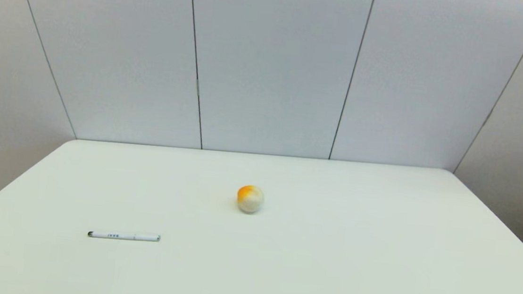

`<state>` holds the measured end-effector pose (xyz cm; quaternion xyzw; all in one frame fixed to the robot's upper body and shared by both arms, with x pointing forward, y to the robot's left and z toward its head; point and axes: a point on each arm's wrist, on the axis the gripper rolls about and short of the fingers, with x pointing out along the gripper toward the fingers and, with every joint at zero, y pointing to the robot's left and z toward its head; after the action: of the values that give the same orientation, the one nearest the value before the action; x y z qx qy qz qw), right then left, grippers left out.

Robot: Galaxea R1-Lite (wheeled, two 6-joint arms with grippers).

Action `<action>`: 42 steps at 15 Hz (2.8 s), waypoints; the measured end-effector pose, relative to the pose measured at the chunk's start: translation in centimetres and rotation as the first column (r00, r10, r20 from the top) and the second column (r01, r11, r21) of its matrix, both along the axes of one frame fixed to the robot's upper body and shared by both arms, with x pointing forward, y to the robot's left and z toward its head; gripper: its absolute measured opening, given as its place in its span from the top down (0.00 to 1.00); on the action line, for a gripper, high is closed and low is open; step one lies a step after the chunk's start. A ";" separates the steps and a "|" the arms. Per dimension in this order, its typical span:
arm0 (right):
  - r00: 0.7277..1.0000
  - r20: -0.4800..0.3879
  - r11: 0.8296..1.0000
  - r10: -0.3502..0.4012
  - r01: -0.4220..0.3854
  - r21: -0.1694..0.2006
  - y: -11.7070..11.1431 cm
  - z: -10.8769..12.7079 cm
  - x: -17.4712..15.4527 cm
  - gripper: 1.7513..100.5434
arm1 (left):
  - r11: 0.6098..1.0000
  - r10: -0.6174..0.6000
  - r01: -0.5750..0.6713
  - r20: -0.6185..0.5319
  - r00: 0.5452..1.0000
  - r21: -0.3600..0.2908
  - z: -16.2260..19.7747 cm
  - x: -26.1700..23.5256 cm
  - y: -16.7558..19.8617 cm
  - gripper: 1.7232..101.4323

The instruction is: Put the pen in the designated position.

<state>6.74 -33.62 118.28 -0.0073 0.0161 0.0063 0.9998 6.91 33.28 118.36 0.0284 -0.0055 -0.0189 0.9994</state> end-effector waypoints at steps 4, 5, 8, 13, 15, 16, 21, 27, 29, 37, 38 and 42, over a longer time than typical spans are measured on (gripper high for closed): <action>1.000 0.000 1.000 0.000 0.000 0.000 0.0 0.0 0.0 0.03 | 1.000 0.000 0.000 0.000 1.000 0.000 0.0 0.0 0.0 0.04; 1.000 0.000 1.000 0.001 -0.001 0.000 0.0 0.0 0.0 0.03 | 1.000 0.000 0.000 0.000 1.000 0.000 0.0 0.0 0.0 0.04; 1.000 0.000 1.000 0.001 -0.001 0.000 0.0 0.0 0.0 0.03 | 1.000 0.000 0.000 0.000 1.000 0.000 0.0 0.0 0.0 0.04; 1.000 0.000 1.000 0.000 0.000 0.000 0.0 0.0 0.0 0.03 | 1.000 0.000 0.000 0.000 1.000 0.000 0.0 0.0 0.0 0.04; 1.000 -0.001 1.000 0.000 0.000 0.000 0.0 0.0 0.0 0.03 | 1.000 0.000 0.000 0.000 1.000 0.000 0.0 0.0 0.0 0.04; 1.000 -0.001 1.000 0.000 0.000 0.000 0.0 0.0 0.0 0.03 | 1.000 0.000 0.000 0.000 1.000 0.000 0.0 0.0 0.0 0.04; 1.000 0.000 1.000 0.000 0.000 0.000 0.0 0.0 0.0 0.03 | 1.000 0.000 0.000 0.000 1.000 0.000 0.0 0.0 0.0 0.04; 1.000 0.000 1.000 0.000 0.000 0.000 0.0 0.0 0.0 0.03 | 1.000 0.000 0.000 0.000 1.000 -0.003 0.0 0.0 0.0 0.04; 1.000 0.000 1.000 0.001 -0.001 0.000 0.0 0.0 0.0 0.03 | 1.000 0.001 -0.001 0.000 1.000 -0.005 0.0 0.0 0.0 0.04; 1.000 0.000 1.000 0.001 -0.001 0.000 0.0 0.0 0.0 0.03 | 1.000 0.018 -0.018 -0.007 1.000 -0.014 0.0 0.1 0.0 0.04; 1.000 0.000 1.000 0.001 -0.001 0.000 0.0 0.0 0.0 0.03 | 1.000 0.018 -0.018 -0.014 1.000 -0.014 0.1 0.1 0.0 0.04; 1.000 0.000 1.000 0.000 0.000 0.000 0.0 0.0 0.0 0.03 | 1.000 0.015 -0.015 -0.053 0.998 -0.003 1.5 0.6 0.0 0.04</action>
<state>6.75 -33.62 118.27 -0.0076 0.0163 0.0063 0.9998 7.56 33.31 119.85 0.0260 0.0211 -0.0119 0.9994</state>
